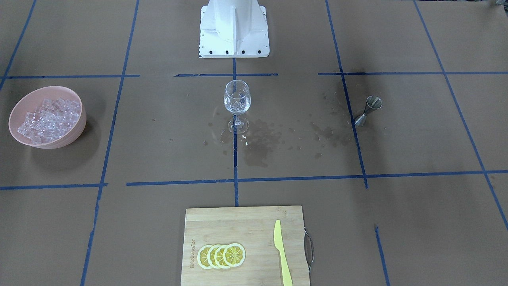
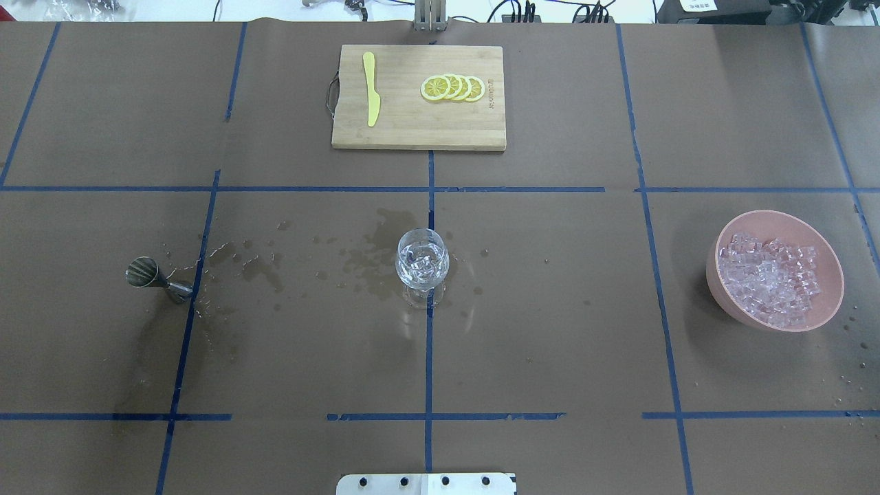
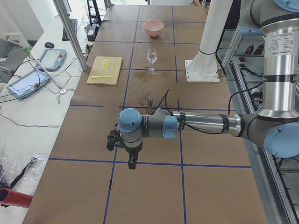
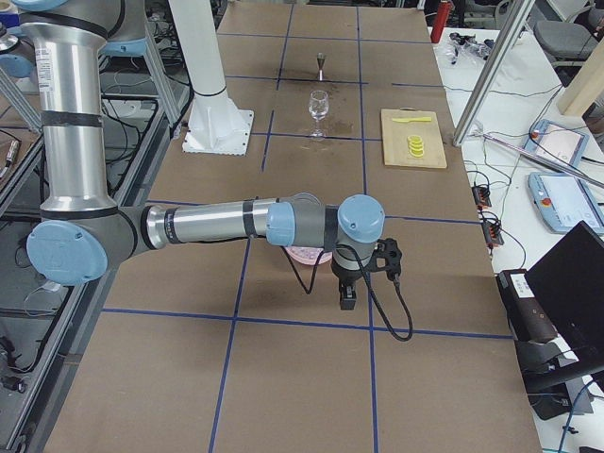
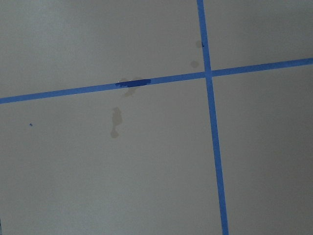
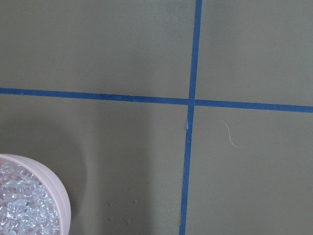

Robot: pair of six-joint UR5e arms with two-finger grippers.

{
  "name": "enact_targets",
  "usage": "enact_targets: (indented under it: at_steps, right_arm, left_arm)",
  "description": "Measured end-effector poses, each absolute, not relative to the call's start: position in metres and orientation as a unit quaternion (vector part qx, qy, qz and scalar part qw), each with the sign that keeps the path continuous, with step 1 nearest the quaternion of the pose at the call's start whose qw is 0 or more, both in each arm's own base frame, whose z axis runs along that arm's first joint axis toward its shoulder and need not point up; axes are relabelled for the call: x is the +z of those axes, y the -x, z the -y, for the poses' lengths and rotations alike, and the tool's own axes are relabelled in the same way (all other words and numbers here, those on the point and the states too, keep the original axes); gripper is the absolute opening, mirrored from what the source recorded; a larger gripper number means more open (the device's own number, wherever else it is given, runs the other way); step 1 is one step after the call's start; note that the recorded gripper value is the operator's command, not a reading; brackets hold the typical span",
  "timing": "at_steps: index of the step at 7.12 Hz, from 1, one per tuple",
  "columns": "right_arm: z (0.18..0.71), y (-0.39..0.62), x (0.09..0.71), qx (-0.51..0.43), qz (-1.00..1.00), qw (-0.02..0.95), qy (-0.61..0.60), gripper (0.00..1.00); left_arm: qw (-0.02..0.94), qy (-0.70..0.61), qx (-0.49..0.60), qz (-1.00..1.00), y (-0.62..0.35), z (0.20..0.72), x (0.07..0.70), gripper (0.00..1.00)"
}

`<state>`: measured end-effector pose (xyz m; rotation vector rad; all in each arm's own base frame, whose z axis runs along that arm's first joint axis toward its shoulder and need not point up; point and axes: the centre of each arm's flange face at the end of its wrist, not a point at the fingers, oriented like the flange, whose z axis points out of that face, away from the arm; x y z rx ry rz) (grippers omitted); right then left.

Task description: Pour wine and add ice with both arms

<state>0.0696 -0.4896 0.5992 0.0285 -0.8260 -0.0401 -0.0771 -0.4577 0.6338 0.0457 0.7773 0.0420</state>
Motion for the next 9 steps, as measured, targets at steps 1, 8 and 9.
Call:
enact_targets:
  at_steps: [1,8,9]
  right_arm:
    - [0.487,-0.072,0.602,-0.015,0.403,0.915,-0.013,1.0]
    - [0.48,-0.08,0.638,-0.015,0.389,0.921,-0.026,1.0]
    - [0.48,-0.08,0.643,-0.016,0.386,0.922,-0.031,1.0]
  left_arm:
    - [0.921,-0.023,0.014,-0.389,0.076,0.459,0.629,1.0]
    - [0.919,-0.034,0.01,-0.393,0.075,0.461,0.623,1.0]
    - [0.919,-0.034,0.01,-0.393,0.075,0.462,0.622,1.0]
